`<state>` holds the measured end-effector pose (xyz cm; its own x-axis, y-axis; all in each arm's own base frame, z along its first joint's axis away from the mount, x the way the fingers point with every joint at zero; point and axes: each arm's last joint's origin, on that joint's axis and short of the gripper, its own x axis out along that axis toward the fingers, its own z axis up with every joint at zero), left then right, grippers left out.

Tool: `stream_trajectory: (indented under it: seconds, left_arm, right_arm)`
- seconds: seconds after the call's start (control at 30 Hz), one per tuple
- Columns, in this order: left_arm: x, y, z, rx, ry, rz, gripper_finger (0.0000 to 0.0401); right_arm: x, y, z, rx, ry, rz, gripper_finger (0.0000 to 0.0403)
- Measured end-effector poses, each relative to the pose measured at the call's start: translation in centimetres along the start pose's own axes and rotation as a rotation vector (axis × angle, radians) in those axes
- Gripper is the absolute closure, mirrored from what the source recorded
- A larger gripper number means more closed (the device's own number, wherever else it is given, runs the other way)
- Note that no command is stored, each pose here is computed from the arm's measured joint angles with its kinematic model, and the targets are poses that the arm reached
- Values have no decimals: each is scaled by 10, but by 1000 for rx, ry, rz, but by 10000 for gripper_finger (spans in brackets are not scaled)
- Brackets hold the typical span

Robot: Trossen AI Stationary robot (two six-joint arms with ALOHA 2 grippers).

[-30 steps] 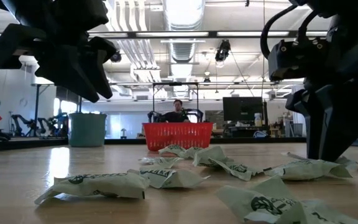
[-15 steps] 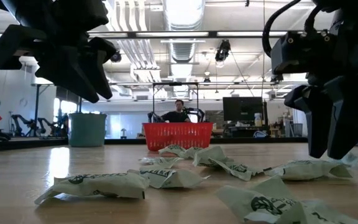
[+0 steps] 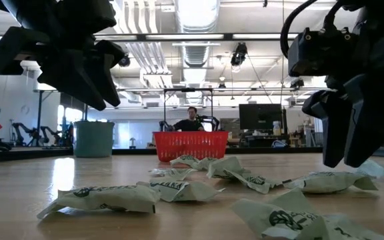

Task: Pick and place items into bin
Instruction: Put the stevia packet into the red bin

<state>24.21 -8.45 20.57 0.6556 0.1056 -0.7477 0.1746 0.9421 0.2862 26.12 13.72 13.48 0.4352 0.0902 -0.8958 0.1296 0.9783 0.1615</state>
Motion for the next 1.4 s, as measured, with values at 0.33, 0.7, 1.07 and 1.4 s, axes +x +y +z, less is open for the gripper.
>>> stream_trajectory:
  seconds: [0.33,0.7,1.07,1.4]
  left_arm:
    - [0,0,0,-1,0,0,260]
    - [0,0,0,-1,1,0,260]
    - [0,0,-1,1,3,-1,260]
    - [4,-2,-8,9,25,-1,260]
  right_arm:
    - [5,-3,-10,60,-2,-2,220]
    - [7,-5,-14,85,-23,-32,250]
    - [15,-9,-20,66,-12,-112,302]
    - [15,-9,-19,-30,-20,-144,377]
